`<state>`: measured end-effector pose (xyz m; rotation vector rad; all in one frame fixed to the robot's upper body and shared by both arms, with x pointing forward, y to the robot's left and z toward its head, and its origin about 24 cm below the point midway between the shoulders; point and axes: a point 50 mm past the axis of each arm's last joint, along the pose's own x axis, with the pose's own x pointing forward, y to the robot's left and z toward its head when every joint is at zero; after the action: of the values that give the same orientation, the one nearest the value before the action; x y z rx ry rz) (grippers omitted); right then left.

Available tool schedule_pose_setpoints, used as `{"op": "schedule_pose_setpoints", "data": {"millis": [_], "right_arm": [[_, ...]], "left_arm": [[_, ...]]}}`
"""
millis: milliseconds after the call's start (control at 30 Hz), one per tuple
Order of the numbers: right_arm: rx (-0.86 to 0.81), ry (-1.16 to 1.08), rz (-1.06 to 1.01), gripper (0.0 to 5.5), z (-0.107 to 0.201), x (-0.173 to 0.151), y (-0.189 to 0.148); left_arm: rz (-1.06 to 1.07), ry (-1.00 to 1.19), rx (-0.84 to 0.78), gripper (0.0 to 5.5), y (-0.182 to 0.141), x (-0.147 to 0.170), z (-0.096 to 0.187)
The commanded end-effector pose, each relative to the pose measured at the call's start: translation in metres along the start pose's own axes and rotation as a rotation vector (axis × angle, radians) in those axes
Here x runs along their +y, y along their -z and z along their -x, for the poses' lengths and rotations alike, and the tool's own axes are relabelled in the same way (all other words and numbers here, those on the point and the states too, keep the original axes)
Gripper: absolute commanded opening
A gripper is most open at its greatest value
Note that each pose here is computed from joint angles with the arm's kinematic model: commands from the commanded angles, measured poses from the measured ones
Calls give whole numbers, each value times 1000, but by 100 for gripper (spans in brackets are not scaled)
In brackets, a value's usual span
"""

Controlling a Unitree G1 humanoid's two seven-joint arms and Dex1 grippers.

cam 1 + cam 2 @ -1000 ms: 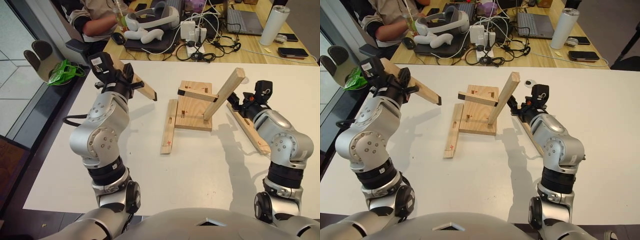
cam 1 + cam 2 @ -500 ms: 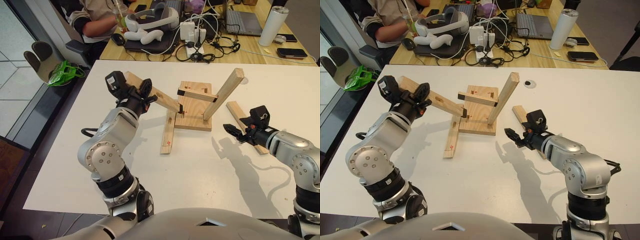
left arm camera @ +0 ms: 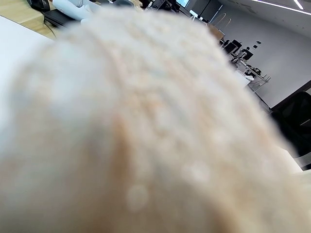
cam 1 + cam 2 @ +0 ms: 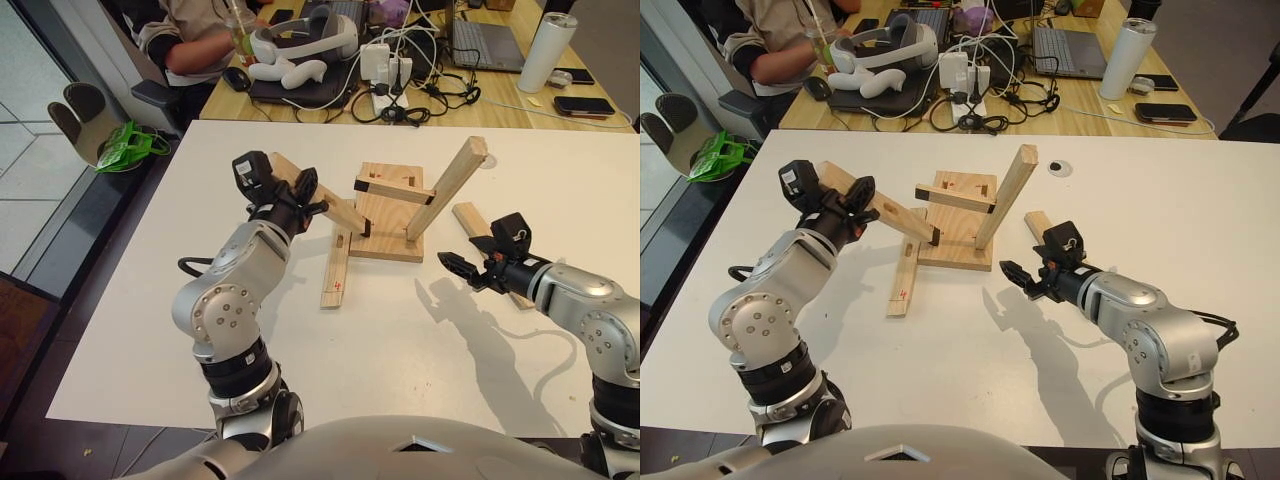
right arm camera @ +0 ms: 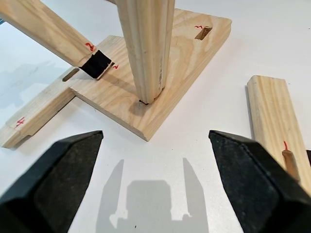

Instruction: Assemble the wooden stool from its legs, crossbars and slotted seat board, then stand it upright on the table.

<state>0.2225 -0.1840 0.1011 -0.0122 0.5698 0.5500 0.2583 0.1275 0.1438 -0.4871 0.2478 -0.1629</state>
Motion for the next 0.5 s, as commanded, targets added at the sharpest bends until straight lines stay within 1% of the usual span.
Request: {"op": "schedule_pose_setpoints", "data": {"millis": [33,333,500], "right_arm": [[-25,-6,32,408,-1,4,-7],[-23,2,63,408,-1,5,-9],[-27,4,75,408,-2,6,-9]], "left_arm": [[-92,-39,39,103,7,4,-3],[-185,-118,103,103,11,13,-4],[-229,-99,136,103,8,5,-6]]}}
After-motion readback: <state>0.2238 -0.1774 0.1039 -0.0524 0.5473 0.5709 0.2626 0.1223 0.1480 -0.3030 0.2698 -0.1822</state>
